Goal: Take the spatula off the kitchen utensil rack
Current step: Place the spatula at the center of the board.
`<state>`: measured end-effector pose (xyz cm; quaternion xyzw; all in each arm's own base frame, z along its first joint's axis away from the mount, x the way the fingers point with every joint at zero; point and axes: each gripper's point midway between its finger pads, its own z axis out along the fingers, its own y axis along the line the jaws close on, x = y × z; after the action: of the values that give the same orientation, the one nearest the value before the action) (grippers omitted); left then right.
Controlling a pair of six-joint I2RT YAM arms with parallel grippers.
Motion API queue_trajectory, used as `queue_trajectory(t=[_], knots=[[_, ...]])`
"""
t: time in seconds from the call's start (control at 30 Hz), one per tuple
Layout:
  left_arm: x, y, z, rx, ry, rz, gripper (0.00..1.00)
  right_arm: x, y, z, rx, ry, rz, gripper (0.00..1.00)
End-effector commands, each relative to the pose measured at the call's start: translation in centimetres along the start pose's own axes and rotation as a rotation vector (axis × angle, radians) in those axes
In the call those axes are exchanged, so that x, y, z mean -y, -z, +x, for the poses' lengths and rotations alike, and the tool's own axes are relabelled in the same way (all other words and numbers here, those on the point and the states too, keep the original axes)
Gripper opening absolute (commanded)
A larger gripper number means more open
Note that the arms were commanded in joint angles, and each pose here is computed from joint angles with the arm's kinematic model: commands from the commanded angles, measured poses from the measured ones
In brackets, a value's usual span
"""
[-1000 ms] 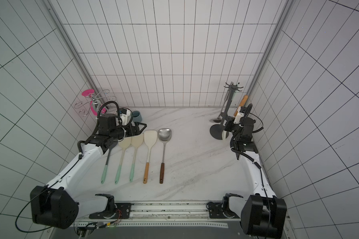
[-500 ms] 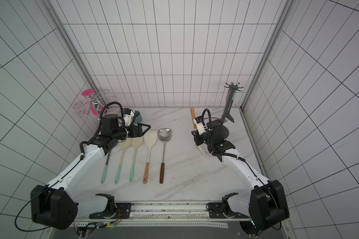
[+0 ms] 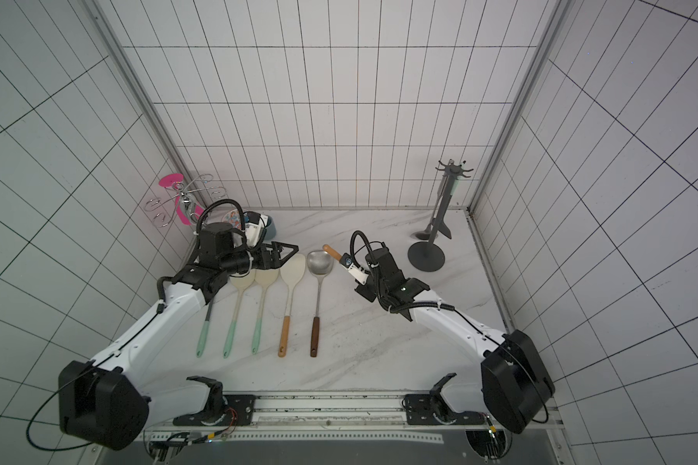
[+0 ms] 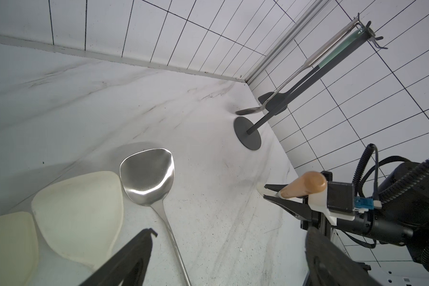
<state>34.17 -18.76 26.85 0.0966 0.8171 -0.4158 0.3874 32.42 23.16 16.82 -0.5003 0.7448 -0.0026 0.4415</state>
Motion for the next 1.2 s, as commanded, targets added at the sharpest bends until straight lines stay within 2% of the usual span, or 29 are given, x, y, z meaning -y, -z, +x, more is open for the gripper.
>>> queue_trajectory(t=[0.0, 0.13, 0.27, 0.4, 0.63, 0.83, 1.0, 1.17], knots=[[1.5, 0.0, 0.1, 0.003, -0.032, 0.047, 0.97, 1.6, 0.5, -2.8, 0.114, 0.284, 0.102, 0.0], [1.9, -0.6, 0.7, -0.019, -0.036, 0.061, 0.97, 1.7, 0.7, -3.3, 0.163, 0.456, 0.142, 0.0], [2.4, -1.1, 1.4, -0.046, -0.038, 0.086, 0.97, 2.0, -0.2, -2.2, 0.125, 0.663, 0.132, 0.0], [3.1, -1.7, 2.3, -0.072, -0.056, 0.101, 0.98, 3.7, -0.6, -1.8, 0.106, 0.764, 0.162, 0.0], [4.8, -3.8, 5.6, -0.216, -0.072, 0.164, 0.97, 4.8, -0.7, -1.7, 0.108, 0.922, 0.193, 0.0], [5.7, -5.0, 8.3, -0.317, -0.118, 0.151, 0.87, 4.1, -0.6, -1.9, 0.133, 0.961, 0.187, 0.0], [5.5, -5.8, 9.7, -0.38, -0.126, 0.131, 0.66, 3.1, -0.3, -2.5, 0.17, 0.979, 0.18, 0.0], [5.3, -6.3, 10.7, -0.42, -0.142, 0.102, 0.55, 2.6, -0.1, -3.1, 0.196, 0.995, 0.171, 0.0]])
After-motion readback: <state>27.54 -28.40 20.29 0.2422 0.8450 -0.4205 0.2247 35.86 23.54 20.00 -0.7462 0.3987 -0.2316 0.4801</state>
